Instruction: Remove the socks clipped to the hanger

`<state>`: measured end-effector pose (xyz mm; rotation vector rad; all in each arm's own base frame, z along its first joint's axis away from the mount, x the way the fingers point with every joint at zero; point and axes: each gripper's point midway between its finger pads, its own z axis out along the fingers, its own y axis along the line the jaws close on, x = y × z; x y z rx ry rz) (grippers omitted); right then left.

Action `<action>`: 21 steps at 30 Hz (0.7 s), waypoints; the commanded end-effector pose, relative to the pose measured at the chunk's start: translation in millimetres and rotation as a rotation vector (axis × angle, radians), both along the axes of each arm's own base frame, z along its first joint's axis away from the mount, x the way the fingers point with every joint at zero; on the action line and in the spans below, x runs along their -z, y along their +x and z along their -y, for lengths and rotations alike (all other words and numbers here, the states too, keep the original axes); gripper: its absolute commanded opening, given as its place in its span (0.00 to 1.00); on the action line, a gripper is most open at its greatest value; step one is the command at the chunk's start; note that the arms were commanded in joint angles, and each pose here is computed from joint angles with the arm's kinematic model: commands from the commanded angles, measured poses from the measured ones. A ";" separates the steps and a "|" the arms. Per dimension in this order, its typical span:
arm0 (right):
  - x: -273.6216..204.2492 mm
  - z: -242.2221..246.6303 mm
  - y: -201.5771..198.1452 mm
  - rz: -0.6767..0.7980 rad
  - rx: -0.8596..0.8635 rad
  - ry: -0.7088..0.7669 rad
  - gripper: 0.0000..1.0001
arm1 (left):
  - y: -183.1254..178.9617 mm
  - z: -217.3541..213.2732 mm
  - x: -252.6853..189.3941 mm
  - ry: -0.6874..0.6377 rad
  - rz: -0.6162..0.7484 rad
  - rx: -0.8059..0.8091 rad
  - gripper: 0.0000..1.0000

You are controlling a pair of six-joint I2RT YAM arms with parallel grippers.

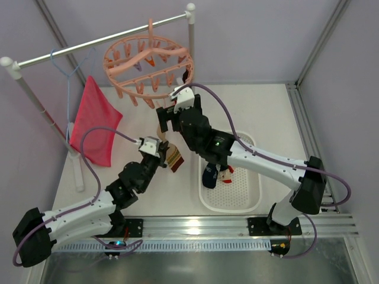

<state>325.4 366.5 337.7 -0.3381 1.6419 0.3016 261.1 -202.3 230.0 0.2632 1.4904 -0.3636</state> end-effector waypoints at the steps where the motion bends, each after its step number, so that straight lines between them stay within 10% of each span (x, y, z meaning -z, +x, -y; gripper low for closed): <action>1: -16.7 -6.0 3.3 0.008 0.002 -0.006 0.99 | -6.1 7.5 -10.5 -0.037 0.010 0.055 0.00; 21: -3.4 -25.7 24.8 -0.025 0.023 -0.057 0.99 | -10.6 17.6 -8.7 -0.037 0.006 0.113 0.00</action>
